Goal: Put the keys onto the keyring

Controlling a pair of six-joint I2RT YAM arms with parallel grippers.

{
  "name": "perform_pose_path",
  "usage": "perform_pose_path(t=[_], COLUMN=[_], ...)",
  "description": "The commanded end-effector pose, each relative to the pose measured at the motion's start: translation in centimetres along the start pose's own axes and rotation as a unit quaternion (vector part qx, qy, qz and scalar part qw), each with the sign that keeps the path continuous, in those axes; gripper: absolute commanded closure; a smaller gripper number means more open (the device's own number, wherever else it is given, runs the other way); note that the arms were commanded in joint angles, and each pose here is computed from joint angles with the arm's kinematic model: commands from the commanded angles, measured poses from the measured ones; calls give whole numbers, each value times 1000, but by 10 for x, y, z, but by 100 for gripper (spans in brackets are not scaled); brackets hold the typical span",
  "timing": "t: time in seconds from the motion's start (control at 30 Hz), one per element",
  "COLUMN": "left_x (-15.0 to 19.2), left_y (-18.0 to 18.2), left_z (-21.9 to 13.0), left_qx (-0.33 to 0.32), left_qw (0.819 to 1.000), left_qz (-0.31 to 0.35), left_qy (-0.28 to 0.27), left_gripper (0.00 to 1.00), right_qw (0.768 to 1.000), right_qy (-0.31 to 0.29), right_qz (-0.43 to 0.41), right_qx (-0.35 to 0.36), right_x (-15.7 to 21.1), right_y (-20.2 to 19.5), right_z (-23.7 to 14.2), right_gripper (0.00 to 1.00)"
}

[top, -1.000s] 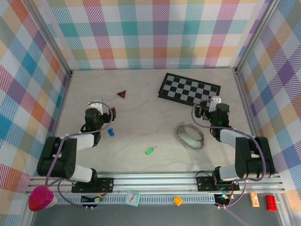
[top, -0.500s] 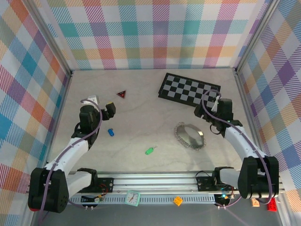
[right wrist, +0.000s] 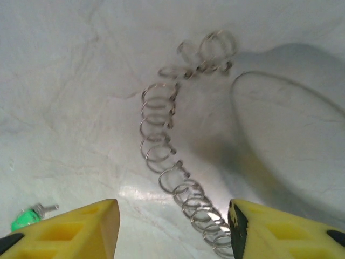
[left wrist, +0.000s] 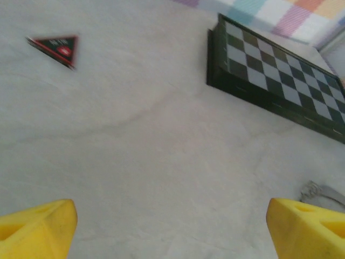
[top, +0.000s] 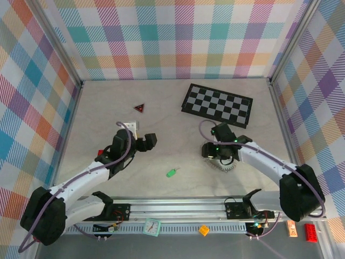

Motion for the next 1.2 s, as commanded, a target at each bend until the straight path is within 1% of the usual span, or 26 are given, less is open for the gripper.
perform_pose_path(t=[0.0,0.17,0.3,0.4,0.53,0.7,0.87,1.0,1.17], left_x=[8,17,21,20,18,16,16,17,17], left_y=[-11,-34,-46,-51,-55,-55,-54,-52,-50], left_z=[3,11,17,19,19,17,14,12,10], left_qx=[-5,13,13,16,17,14,13,7,5], left_qw=[1000,1000,999,999,999,1000,1000,1000,1000], left_qz=[-27,-17,-1,3,7,10,10,10,10], left_qy=[-2,15,33,34,30,25,24,21,20], left_gripper=[10,11,11,10,10,10,10,10,10], right_qw=[998,995,988,983,978,976,974,973,972], right_qy=[-14,-37,-59,-65,-55,-40,-26,-20,-14], right_qz=[16,2,-26,-54,-90,-113,-122,-124,-126], right_qx=[66,98,138,163,178,182,190,192,199], right_x=[-6,-27,-47,-57,-63,-66,-67,-67,-68], right_y=[-6,2,6,8,11,15,16,16,16], right_z=[4,18,28,35,40,46,53,56,60], right_gripper=[50,56,60,65,70,72,74,80,80])
Point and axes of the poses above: each hand's point on the last joint's axis, 136 mm out from that joint toward the fingers, its own z axis out along the fingers, its own y axis along the line the jaws close on, x = y × z, the point moved 6 cm from there along -z, back along the fingers, and after that the axes turned 13 degrees about z, right-handed, at the moved point
